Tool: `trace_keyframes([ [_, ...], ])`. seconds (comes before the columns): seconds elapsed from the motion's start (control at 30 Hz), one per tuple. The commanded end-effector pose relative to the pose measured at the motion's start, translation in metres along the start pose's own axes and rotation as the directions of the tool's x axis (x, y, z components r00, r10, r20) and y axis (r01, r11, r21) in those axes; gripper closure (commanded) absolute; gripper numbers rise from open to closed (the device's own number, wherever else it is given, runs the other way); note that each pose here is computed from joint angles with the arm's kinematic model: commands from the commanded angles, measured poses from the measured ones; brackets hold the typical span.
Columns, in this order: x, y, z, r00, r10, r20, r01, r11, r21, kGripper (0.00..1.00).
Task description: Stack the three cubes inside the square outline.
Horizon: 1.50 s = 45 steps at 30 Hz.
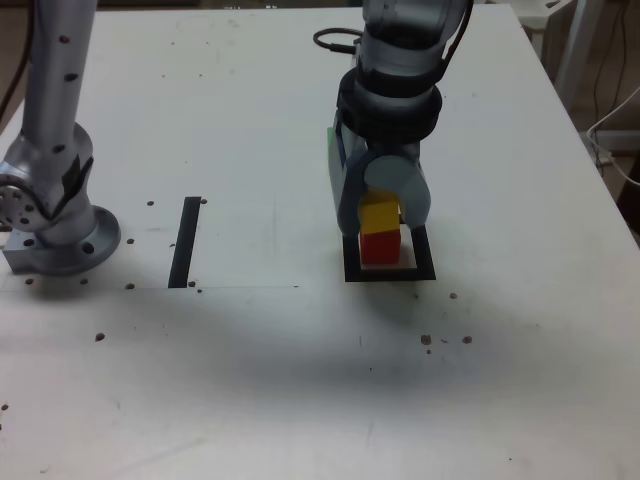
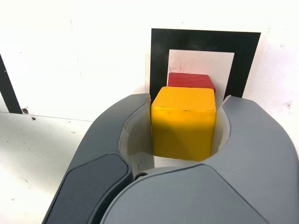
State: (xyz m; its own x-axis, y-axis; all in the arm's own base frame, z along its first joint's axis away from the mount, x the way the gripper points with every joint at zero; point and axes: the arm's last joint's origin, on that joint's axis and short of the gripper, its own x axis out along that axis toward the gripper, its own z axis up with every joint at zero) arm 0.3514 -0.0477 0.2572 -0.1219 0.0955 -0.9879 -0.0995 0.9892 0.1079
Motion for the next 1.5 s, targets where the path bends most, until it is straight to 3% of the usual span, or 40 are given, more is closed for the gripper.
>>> trace_keyframes([
  [0.0,0.001,-0.001,0.001,1.0000,0.003,-0.001,-0.003,1.000,0.001,0.33],
  [0.3,0.002,0.000,-0.001,0.9999,0.007,-0.008,-0.007,1.000,0.002,0.01],
  [0.47,-0.001,0.001,-0.004,0.9999,0.009,-0.008,-0.009,1.000,0.002,0.01],
  [0.9,-0.036,0.025,-0.035,0.9985,0.030,0.046,-0.032,0.999,0.028,0.01],
  [1.17,-0.046,0.064,-0.048,0.9995,0.023,0.020,-0.024,0.999,0.048,0.01],
  [1.47,-0.026,0.115,-0.051,0.9993,0.020,-0.031,-0.019,0.999,0.032,0.01],
])
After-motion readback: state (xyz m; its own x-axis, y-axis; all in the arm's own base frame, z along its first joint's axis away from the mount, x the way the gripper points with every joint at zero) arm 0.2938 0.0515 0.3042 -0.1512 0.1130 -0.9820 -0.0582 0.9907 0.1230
